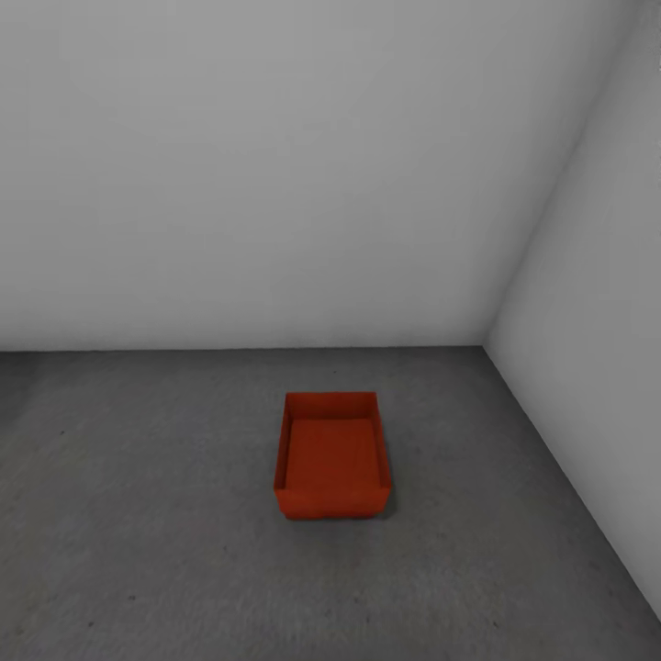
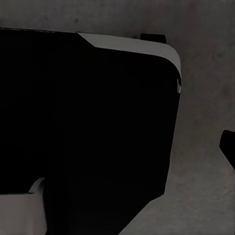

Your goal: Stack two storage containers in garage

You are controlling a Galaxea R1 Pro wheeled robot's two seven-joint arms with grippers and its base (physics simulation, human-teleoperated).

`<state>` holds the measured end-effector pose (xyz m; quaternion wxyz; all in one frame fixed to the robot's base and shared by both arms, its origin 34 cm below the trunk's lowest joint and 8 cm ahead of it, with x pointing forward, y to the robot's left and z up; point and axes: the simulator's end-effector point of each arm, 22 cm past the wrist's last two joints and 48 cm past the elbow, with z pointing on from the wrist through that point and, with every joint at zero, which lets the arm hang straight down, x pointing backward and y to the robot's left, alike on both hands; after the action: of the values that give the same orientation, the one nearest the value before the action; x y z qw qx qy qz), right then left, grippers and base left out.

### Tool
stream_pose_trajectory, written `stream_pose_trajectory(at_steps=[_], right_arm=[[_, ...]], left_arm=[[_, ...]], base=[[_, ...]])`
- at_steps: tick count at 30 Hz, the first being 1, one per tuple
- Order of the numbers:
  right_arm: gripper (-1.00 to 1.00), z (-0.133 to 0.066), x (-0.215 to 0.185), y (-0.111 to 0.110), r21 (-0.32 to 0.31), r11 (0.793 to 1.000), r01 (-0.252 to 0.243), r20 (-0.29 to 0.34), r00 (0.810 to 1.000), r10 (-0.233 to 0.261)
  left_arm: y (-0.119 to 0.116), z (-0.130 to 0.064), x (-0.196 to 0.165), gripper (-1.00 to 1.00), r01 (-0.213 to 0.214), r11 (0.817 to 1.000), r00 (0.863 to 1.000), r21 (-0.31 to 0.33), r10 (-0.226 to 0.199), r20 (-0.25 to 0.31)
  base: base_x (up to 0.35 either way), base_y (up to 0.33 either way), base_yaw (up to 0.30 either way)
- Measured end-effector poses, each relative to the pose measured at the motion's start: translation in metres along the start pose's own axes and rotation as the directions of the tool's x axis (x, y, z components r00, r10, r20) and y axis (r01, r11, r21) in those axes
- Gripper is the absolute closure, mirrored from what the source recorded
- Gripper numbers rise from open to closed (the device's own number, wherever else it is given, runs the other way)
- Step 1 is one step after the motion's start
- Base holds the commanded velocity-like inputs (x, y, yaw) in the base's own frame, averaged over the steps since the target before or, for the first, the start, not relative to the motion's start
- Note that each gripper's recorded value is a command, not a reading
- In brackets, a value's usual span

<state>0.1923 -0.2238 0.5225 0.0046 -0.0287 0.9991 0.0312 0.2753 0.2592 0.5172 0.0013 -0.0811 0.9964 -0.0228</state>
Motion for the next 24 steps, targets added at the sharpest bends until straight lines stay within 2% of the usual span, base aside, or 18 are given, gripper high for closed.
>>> stream_pose_trajectory(at_steps=[7,24], right_arm=[[-1.0,-0.001,-0.005,-0.001,0.002,1.0,0.001,0.011,1.0,-0.001],[-1.0,-0.002,-0.016,-0.002,0.003,1.0,0.003,0.039,0.999,-0.003]], left_arm=[[-0.001,-0.002,-0.013,-1.0,0.001,1.0,0.999,0.001,-0.001,0.048],[0.001,-0.006,-0.015,-1.0,-0.004,1.0,0.998,-0.008,0.004,0.069]], base=[[0.0,0.0,0.0],[0.0,0.0,0.0]])
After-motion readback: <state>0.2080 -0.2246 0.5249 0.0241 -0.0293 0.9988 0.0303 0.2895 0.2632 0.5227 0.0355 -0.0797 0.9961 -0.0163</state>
